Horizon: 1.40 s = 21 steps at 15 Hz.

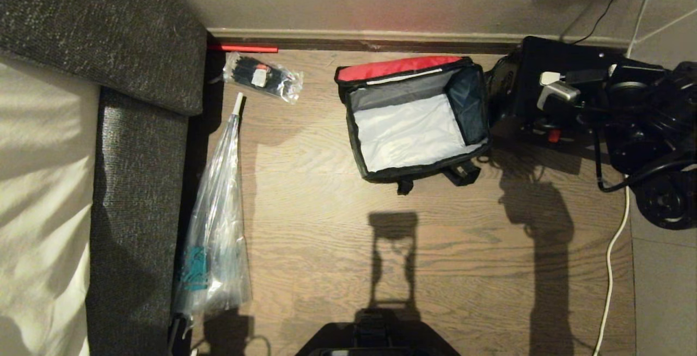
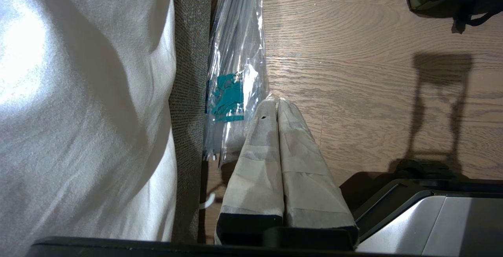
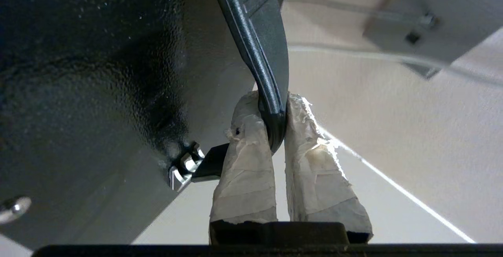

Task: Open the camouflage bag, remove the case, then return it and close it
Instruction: Release the handle

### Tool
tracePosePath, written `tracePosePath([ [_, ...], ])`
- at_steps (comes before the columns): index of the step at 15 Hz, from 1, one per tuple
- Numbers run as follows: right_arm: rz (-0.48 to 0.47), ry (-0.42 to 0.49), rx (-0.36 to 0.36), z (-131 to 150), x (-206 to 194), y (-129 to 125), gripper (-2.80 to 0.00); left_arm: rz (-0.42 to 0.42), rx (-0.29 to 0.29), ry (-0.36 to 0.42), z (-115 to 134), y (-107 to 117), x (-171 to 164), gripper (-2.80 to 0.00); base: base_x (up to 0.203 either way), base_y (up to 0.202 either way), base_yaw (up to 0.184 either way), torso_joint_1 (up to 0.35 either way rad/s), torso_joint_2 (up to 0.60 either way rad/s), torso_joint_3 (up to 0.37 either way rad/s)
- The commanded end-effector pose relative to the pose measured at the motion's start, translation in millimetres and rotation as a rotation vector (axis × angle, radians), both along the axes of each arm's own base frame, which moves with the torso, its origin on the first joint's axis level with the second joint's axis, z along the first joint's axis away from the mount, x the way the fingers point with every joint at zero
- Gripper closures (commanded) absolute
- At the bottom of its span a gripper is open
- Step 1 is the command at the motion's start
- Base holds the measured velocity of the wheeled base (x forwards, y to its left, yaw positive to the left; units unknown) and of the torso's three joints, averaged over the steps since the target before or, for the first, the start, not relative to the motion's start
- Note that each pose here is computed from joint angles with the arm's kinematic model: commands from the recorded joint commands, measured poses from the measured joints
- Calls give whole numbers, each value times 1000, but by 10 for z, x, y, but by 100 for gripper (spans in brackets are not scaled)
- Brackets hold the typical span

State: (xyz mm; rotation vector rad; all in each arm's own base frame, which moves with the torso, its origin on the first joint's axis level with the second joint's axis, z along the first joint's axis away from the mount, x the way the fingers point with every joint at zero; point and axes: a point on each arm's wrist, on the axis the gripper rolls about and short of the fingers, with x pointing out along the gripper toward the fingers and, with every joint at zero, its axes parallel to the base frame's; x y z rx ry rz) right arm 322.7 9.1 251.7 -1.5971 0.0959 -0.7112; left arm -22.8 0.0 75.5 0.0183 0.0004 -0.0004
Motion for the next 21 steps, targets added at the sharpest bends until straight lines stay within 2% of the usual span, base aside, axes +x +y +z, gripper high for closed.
tracePosePath([
  [1, 17, 11, -8, -28, 6, 77, 0, 0, -1, 0, 0, 0, 0, 0, 0, 0, 0, 0, 0, 0],
  [10, 103, 41, -18, -26, -118, 379, 0, 0, -1, 0, 0, 0, 0, 0, 0, 0, 0, 0, 0, 0],
  [21, 159, 74, -14, -124, -190, 571, 0, 0, 0, 0, 0, 0, 0, 0, 0, 0, 0, 0, 0, 0],
])
